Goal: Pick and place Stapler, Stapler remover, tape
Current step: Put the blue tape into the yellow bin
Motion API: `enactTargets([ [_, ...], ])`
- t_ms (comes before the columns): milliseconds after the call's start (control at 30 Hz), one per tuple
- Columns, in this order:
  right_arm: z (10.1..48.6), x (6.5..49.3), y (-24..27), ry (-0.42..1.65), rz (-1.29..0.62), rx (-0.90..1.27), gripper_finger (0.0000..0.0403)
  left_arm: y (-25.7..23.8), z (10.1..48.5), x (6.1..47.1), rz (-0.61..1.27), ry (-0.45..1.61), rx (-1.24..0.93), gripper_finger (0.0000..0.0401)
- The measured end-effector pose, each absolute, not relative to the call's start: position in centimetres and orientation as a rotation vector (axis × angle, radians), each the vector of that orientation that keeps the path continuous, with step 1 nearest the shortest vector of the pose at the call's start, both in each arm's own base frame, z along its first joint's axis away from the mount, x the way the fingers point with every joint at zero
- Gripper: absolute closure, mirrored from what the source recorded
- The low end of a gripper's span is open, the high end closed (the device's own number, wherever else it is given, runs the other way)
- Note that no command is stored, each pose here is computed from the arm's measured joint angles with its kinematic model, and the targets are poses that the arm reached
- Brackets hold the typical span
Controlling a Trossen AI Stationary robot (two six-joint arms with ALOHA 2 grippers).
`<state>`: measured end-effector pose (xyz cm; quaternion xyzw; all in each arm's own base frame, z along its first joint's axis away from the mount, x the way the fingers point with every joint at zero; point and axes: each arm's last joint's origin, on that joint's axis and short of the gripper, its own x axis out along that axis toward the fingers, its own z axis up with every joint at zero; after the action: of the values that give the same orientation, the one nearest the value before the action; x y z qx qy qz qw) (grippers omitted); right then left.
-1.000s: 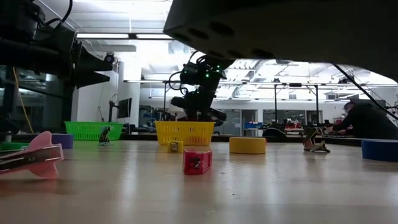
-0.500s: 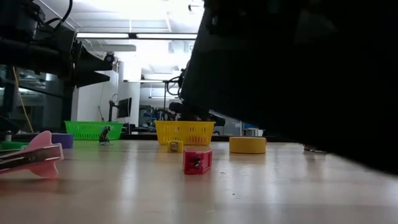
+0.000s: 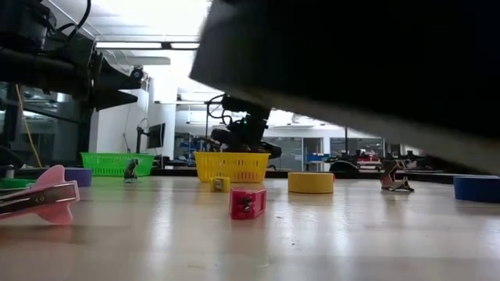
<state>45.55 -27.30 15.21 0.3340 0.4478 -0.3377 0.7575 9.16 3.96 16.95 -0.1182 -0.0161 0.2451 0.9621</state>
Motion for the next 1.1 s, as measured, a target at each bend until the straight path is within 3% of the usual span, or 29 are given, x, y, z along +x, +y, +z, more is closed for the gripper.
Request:
enactTargets([
  [267, 16.15, 45.74, -27.85, 0.932, -0.684, 0.729, 0.0383, 3.96, 16.95, 9.16, 0.497, -0.033, -0.239, 0.0132],
  [367, 16.23, 45.77, -27.89, 0.929, -0.669, 0.725, 0.0397, 3.96, 16.94, 9.16, 0.497, -0.033, -0.239, 0.0132],
  [1100, 16.33, 46.18, -27.54, 0.891, -0.682, 0.797, 0.0232, 3.96, 16.96, 9.16, 0.496, -0.033, -0.239, 0.0132],
])
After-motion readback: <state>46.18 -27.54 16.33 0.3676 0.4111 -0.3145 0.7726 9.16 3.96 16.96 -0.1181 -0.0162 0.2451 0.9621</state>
